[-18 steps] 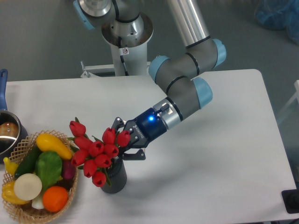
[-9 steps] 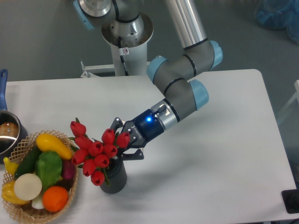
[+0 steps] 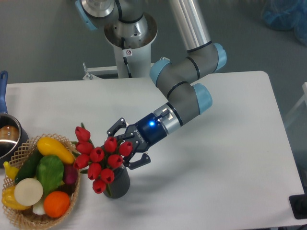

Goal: Insert the flowers into the vase
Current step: 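Push the tulips further down into the vase with the gripper, then open the gripper to release the tulips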

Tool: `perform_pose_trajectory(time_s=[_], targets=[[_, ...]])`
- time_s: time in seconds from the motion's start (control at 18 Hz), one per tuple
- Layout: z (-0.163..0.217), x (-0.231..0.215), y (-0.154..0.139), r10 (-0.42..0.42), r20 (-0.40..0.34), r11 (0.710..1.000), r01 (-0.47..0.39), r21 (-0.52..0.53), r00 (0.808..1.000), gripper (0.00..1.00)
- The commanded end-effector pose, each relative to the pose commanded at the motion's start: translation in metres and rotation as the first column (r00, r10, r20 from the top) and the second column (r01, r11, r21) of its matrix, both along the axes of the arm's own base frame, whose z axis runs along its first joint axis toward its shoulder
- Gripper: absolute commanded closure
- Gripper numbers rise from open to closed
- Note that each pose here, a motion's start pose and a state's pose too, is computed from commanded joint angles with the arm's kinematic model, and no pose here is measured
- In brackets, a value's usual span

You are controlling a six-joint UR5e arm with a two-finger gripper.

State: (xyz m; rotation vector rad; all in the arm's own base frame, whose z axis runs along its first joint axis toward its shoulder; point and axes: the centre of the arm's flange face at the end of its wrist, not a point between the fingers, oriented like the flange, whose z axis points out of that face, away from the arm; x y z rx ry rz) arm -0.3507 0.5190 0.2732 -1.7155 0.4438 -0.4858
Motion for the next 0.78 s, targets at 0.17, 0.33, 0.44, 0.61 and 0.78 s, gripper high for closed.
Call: perform_pose_trajectory(time_s=[0.17, 0.33, 0.44, 0.61, 0.78], targets=[[-0.002, -0.002, -0.002, 0.005, -0.004, 1.0, -0.005, -0.008, 1.0, 0.0], [-0.001, -0.01, -0.011, 0.026, -0.015, 0.999, -0.026, -0.019, 1.0, 0.0], [-0.001, -0.018, -0.02, 0.046, -0.012, 0.999, -0.046, -0.023, 0.999, 0.0], [0.018, -0.034, -0.048, 0.102, -0.036, 0.995, -0.102, -0.007, 0.994, 0.0], [0.039, -0.052, -0.075, 0.162, -0.093, 0.986, -0.164, -0.017, 0.982, 0.0]])
